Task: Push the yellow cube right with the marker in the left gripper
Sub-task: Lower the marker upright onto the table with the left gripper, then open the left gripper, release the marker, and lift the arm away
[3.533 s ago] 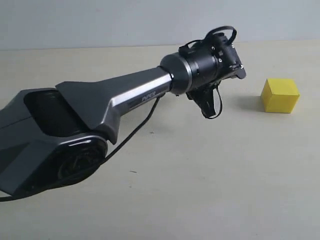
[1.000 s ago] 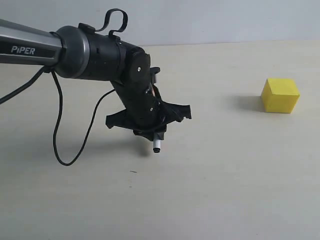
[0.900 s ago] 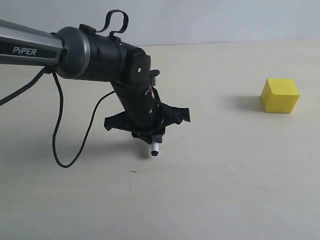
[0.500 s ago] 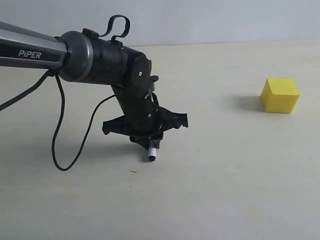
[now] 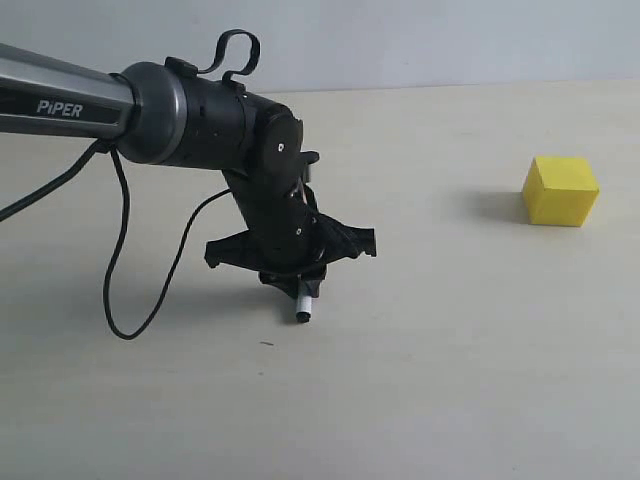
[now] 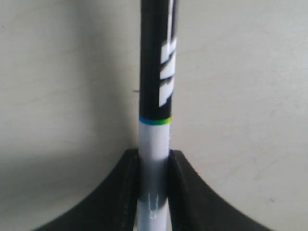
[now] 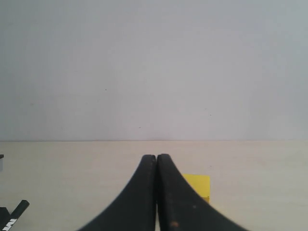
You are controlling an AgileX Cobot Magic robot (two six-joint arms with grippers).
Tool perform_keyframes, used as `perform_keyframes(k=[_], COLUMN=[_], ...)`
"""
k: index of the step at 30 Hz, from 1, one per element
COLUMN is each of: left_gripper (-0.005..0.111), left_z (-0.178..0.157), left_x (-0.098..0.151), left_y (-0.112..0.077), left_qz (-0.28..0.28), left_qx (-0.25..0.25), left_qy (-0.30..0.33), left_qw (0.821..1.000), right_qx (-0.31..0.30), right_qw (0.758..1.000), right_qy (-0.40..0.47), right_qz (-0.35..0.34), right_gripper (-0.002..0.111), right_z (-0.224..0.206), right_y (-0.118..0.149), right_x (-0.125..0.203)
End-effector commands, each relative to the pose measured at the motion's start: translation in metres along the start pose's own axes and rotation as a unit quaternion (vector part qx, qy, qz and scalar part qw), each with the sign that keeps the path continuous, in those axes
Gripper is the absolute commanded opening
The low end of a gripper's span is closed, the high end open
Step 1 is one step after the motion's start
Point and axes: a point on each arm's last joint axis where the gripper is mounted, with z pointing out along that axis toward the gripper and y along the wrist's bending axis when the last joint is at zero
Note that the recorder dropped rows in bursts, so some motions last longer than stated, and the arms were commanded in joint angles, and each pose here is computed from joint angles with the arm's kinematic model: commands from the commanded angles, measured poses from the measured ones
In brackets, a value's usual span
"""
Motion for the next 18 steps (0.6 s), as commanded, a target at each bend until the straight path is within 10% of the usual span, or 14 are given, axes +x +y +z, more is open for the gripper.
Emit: perform_keyframes(k=[1,9,18], left_gripper=[0.015,0.045,0.048], left_z=[0.0001,0.0001,0.0001], left_x=[0.0006,-0.0005,-0.0007], left_y=[0.0008,-0.0006,-0.0007], left_qz=[-0.001,-0.004,-0.004], left_qx=[-0.002,0.006,0.007], left_qy=[0.002,-0.004,-0.005], left_qw=[1.000,1.000,1.000], right_qx=[0.002,0.002,0.002], right_qw=[1.000,1.000,1.000], right_qy=[-0.003,-0.005,-0.003], right_qz=[-0.002,-0.002,-0.002], right_gripper=[0.000,0.000,0.000], right_z=[-0.0004,-0.0004,-0.0004], right_y=[-0.0003,-0.0003,-0.0003], right_x=[0.0009,0.0005,0.0009])
